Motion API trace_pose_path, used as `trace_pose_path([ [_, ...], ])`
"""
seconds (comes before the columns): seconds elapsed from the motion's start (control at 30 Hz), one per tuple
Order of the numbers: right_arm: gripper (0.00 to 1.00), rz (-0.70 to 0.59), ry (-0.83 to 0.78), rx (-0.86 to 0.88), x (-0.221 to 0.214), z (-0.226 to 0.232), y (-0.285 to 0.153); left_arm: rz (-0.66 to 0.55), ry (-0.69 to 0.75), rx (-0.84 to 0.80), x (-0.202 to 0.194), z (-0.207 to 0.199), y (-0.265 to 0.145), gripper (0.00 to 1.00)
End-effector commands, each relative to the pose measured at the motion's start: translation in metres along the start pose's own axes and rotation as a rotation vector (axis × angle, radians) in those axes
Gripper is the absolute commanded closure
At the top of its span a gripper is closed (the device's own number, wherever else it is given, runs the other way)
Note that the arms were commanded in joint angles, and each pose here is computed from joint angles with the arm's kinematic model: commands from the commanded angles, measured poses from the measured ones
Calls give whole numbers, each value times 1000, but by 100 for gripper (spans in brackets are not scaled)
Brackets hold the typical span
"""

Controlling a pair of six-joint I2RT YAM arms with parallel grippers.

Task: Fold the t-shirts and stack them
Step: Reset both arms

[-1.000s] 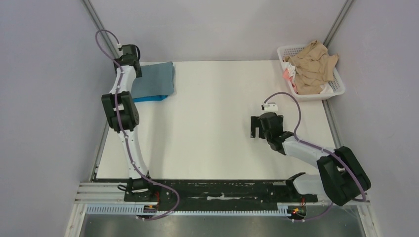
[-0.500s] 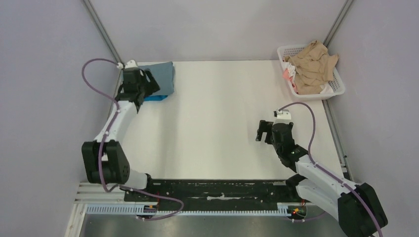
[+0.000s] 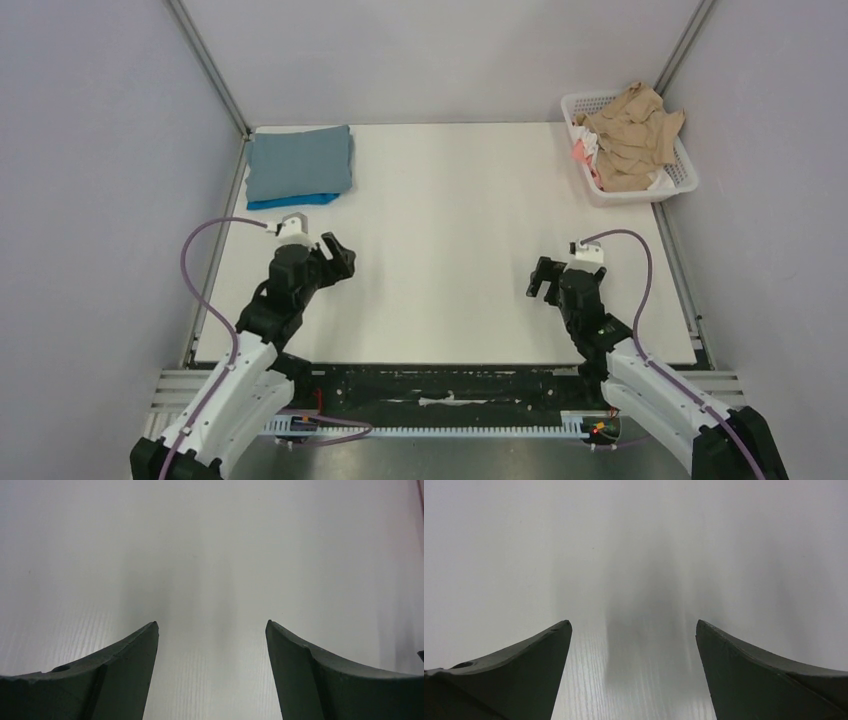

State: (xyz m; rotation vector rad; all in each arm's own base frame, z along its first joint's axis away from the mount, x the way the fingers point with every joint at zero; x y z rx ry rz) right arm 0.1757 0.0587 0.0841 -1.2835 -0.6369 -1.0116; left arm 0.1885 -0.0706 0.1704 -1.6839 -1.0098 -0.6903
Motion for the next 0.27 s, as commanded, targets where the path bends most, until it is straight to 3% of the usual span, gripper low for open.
trace_pose_path([
  [0.0, 2, -97, 55, -54, 14, -4, -2, -71, -60, 51, 4, 5, -8, 16],
  [0.23, 2, -134, 70, -19, 18, -2, -5, -73, -60, 56, 4, 7, -11, 16],
])
Point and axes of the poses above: each gripper's point midway between its finger pads, its own y axis out along the fingers, its own z axis along the line the jaws close on, x = y × z, the point moved 8 cm from there along -y, back along the fingers, and after that the axes turned 4 degrees about y, right-handed, at the moved point
